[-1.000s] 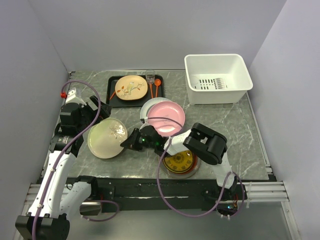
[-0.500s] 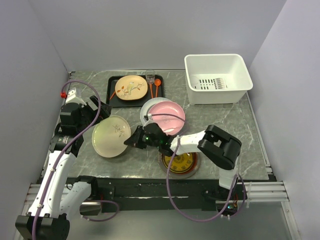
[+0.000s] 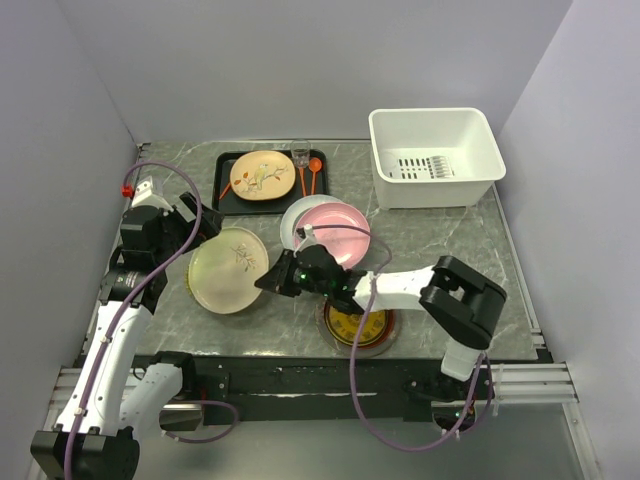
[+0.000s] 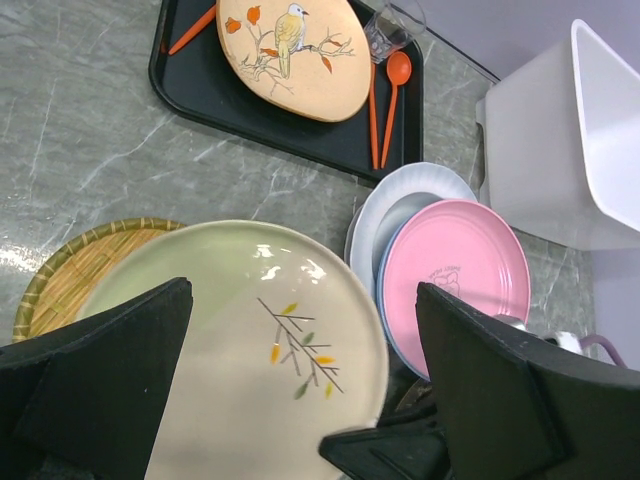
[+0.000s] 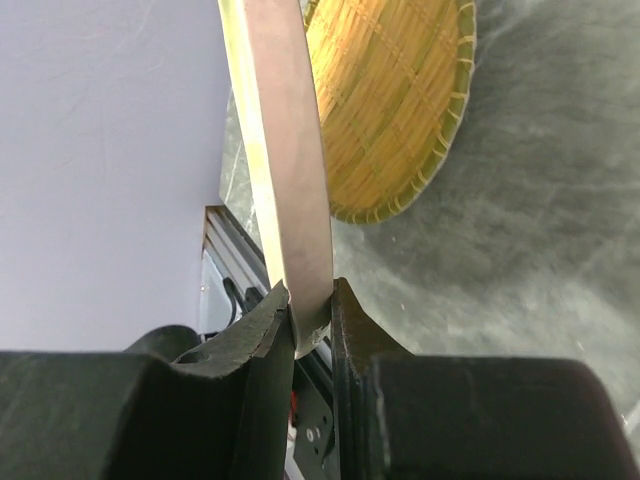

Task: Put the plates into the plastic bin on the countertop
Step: Pick up the plate at the center of the board, then place the plate in the plastic bin.

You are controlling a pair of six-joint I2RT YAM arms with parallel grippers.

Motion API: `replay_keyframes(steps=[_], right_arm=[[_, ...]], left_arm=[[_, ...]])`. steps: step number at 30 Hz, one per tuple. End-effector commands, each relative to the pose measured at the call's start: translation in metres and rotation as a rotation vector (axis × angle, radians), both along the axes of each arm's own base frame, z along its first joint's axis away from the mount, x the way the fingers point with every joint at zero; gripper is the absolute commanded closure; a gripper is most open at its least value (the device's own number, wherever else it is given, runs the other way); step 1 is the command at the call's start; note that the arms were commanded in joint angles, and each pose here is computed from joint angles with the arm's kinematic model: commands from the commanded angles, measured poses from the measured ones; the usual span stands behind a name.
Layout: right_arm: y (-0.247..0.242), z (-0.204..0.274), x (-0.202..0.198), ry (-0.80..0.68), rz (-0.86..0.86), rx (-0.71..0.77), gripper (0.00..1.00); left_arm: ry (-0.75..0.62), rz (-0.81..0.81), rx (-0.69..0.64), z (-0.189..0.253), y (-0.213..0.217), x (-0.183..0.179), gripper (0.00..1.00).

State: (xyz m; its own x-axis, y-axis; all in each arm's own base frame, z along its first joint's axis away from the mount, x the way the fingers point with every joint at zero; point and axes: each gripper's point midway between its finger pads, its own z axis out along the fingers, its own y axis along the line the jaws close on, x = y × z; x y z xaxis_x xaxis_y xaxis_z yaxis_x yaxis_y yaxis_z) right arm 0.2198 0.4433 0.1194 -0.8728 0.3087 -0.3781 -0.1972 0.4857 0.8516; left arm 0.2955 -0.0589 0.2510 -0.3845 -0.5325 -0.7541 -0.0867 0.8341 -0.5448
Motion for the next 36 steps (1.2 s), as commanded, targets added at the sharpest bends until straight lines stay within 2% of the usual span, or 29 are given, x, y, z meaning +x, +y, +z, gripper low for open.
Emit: replay_keyframes(steps=[1,12,21,31,36], right_arm=[[-0.005,0.118,0.012,-0.185,-0.036,0.276,1.00],[-0.062,0.129,0.015,-0.237,-0.133,0.236,1.00],[-0.124,0.149,0.022,-0.314,-0.289,0.192,1.00],[-0.195,0.151,0.028,-0.347,-0.451,0.149,1.00],[-0.228,0.158,0.028,-0.383,-0.530,0.087,1.00]], left_arm=[[-0.076,-0.009,-0.005,0.027,-0.001,0.003,0.01],[-0.081,-0.026,-0.028,0.026,-0.006,0.004,0.01],[-0.077,-0.074,-0.089,0.015,-0.019,0.010,0.01],[-0.047,-0.155,-0.159,-0.001,-0.038,0.020,0.01],[-0.038,-0.187,-0.184,-0.010,-0.045,0.021,0.01]])
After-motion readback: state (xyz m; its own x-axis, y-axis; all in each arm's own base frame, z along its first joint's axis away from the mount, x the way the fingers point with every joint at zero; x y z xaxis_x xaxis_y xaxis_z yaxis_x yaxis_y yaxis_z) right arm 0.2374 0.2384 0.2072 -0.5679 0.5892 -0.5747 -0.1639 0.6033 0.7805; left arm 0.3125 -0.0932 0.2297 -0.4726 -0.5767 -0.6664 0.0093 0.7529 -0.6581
